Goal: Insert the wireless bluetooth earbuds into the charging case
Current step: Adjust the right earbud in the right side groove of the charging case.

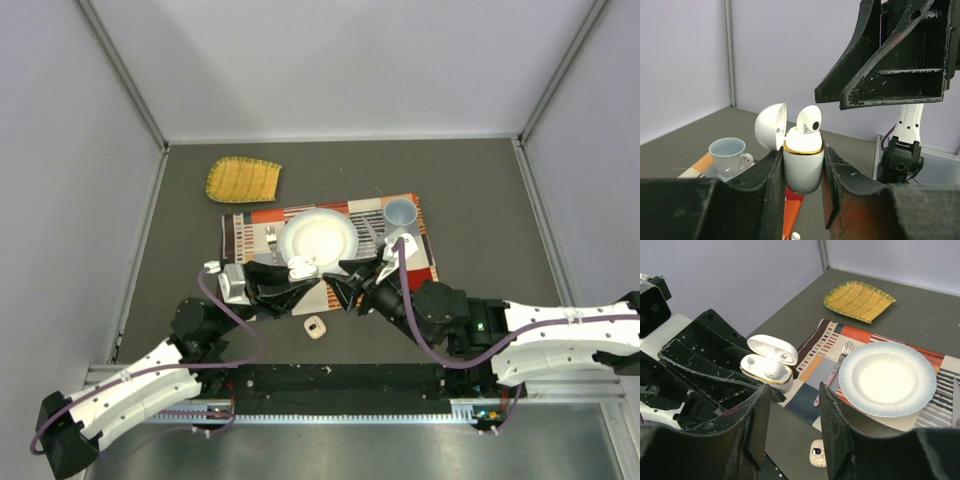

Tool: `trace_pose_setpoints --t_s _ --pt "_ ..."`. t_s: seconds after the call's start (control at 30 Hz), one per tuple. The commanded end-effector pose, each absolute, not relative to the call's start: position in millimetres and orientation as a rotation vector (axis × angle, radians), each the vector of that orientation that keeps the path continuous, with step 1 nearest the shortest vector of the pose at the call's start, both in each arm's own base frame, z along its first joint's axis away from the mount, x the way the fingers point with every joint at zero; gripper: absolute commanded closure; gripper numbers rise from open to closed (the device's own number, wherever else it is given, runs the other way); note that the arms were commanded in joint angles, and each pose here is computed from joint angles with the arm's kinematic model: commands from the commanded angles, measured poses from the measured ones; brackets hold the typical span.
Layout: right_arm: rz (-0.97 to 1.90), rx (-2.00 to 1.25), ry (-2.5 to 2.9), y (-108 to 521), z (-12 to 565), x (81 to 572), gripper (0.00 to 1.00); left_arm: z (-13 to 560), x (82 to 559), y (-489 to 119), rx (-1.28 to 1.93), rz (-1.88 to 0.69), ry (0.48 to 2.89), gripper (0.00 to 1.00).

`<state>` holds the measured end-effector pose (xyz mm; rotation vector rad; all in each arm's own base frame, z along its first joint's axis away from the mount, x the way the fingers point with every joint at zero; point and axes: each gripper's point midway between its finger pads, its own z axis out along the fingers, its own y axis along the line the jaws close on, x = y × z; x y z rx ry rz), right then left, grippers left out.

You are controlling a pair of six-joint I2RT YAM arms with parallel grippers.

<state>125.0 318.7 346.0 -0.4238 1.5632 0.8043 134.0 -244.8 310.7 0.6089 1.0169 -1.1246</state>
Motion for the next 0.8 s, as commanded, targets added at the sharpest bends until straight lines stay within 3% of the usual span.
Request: trace_pose_setpoints --t_s 0.0,0.77 --pt "0.905 -0.384 1.539 325 373 121 0.59 342 129 -238 0.594 -1.119 0.923 1.00" --pt "0.908 -0.385 1.552 340 364 128 0.65 339 121 -245 0.649 -1.151 0.910 1.00"
